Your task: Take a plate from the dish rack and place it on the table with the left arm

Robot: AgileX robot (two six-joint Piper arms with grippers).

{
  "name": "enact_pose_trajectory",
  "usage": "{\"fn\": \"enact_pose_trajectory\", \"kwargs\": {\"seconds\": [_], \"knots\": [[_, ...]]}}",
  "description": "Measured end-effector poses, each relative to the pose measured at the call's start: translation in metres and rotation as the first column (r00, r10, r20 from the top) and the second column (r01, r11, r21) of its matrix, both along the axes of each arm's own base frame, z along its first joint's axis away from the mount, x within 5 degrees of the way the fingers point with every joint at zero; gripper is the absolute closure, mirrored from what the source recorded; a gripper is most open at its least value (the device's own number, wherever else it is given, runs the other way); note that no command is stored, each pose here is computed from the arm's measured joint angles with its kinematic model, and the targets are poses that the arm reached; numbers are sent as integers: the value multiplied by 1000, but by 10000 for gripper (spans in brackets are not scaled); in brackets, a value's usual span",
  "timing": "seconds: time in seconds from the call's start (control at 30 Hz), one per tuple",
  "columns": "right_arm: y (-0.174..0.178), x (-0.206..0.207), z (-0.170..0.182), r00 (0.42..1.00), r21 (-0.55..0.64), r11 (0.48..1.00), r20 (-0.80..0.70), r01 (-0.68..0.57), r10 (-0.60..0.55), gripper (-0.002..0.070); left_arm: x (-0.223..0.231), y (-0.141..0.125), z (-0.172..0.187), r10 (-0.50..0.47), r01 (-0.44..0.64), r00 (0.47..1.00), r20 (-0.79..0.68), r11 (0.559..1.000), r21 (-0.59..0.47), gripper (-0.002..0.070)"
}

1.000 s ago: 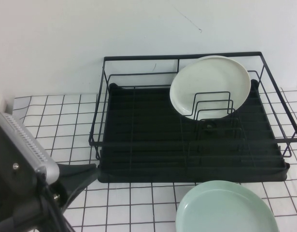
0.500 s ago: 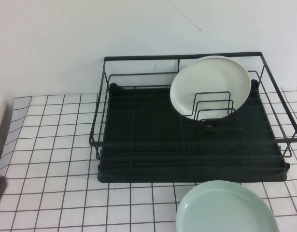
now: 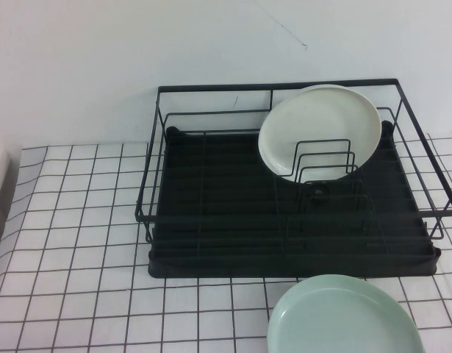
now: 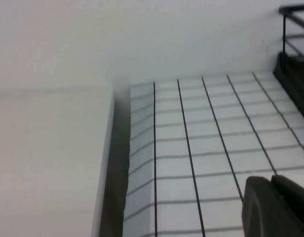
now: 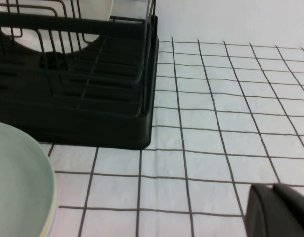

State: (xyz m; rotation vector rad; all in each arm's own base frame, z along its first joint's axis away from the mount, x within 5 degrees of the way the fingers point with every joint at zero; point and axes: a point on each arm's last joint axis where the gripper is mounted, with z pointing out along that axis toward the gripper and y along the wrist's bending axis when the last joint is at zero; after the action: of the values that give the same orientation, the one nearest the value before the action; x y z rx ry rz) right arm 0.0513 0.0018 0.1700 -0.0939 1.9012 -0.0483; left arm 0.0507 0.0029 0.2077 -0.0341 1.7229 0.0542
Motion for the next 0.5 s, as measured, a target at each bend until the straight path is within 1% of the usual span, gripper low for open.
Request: {"fn": "enact_pose_trajectory", "kwargs": {"seconds": [0.1, 0.23, 0.33, 0.5], "knots": [[0, 0, 0, 1000, 0, 1000, 0, 0, 0, 678, -1, 0, -12, 0, 1, 996, -86, 1000, 8, 677], [0, 0, 0, 1000, 0, 1000, 0, 0, 0, 678, 1, 0, -31, 0, 1, 990, -141, 1000, 6, 677], [0, 0, 0, 1000, 0, 1000, 0, 0, 0, 678, 2, 0, -31, -3, 2, 993, -120, 1000, -13, 677], [0, 0, 0, 1000, 0, 1000, 0, 0, 0, 678, 2, 0, -31, -6, 6, 992, -126, 1000, -4, 677]]}}
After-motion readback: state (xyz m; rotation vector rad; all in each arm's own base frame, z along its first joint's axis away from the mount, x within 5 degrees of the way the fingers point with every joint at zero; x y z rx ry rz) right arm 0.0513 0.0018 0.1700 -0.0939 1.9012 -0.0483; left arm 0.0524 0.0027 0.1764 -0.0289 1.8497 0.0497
